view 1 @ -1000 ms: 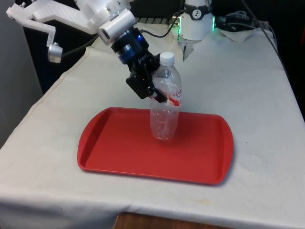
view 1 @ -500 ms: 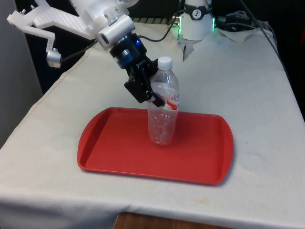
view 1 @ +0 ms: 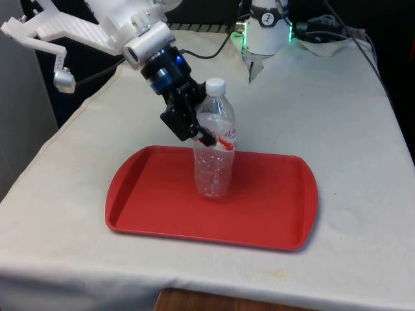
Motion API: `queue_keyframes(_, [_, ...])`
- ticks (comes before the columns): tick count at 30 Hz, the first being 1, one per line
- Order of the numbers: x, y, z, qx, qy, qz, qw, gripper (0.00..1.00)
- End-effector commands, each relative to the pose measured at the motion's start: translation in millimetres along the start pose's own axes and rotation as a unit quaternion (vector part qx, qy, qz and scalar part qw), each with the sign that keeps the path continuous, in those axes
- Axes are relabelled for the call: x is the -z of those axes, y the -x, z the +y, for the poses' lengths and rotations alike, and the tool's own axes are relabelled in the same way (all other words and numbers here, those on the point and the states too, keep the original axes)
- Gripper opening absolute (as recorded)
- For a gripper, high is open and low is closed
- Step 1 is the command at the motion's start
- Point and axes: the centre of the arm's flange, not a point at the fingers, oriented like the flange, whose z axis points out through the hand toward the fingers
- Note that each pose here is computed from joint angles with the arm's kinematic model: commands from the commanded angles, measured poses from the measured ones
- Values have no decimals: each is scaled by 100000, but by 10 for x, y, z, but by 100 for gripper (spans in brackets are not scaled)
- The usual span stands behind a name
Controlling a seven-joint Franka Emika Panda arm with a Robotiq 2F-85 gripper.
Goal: Place the bottle upright on the tray.
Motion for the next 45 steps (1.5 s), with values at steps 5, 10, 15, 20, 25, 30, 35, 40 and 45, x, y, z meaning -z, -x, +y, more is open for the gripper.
queue_keyframes(5, [15, 40, 37, -537, -400, 1020, 99993, 0])
queue_keyframes(10, [36, 71, 48, -919, -623, 2070, 99972, 0])
queue_keyframes(15, [52, 101, 76, -1570, -1152, 3492, 99920, 0])
queue_keyframes(20, [49, 92, 61, -1562, -1246, 3693, 99912, 0])
queue_keyframes(25, [43, 92, 68, -1745, -1444, 3733, 99905, 0])
queue_keyframes(30, [41, 94, 66, -1704, -1440, 3773, 99904, 0])
queue_keyframes(35, [8, 115, 59, -1879, -1664, 3720, 99899, 0])
queue_keyframes(40, [-25, 138, 53, -2059, -1950, 3674, 99892, 0])
queue_keyframes(45, [-33, 144, 48, -2144, -2085, 3614, 99890, 0])
